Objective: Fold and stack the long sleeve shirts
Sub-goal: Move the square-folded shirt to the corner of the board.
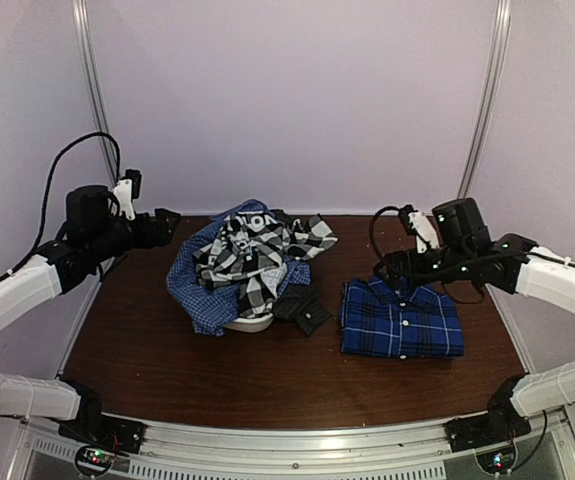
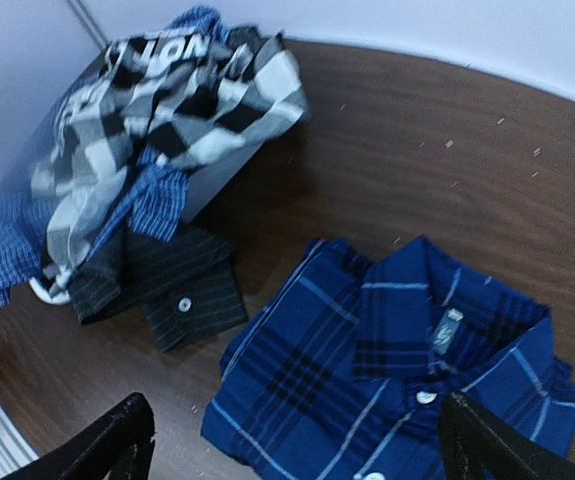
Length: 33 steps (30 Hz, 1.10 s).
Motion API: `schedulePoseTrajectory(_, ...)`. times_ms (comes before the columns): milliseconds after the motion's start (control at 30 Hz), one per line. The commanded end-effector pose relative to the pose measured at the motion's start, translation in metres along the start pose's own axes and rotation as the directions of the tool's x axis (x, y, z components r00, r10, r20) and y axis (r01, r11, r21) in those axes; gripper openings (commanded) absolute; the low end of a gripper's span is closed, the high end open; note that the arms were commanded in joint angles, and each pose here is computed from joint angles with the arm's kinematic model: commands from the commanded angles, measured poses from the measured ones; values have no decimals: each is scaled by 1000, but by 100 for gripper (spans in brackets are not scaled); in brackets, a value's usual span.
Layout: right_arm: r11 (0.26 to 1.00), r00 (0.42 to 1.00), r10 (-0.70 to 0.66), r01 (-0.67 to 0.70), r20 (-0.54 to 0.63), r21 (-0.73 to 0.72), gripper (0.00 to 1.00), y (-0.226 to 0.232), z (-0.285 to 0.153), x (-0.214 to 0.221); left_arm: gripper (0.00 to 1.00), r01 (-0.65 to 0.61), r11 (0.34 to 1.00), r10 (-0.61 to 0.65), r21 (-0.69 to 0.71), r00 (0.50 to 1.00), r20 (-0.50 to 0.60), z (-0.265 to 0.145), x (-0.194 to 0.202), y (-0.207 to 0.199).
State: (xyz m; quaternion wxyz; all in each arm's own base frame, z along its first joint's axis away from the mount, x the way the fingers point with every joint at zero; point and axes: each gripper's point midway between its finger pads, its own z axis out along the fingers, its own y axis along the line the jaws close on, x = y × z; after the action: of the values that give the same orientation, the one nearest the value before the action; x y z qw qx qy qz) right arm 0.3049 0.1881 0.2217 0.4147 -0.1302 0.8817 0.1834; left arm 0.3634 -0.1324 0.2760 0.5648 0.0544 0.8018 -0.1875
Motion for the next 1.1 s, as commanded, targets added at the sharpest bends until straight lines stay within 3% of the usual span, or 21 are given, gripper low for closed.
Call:
schedulePoseTrajectory(0,999,981,-5,15,-194,53,100,24,32,70,98,3,1000,-3,12,1000,14,5,0,0)
schedulePoseTrajectory(200,992,964,1,32,-266,119,100,58,68,101,98,16,999,-16,31,1000,-5,9,5,-2)
schedulePoseTrajectory(400,934,903,-49,193,-426,301,100,37,107,148,98,10,1000,-10,21,1000,-5,6,5,-1)
schedulePoseTrajectory(567,852,853,-76,324,-516,411,99,-9,105,162,98,4,1000,-4,8,1000,-3,3,3,1)
schedulePoseTrajectory(1067,714,800,11,414,-600,564,91,-163,80,130,98,-17,999,17,-29,1000,-2,2,-4,6)
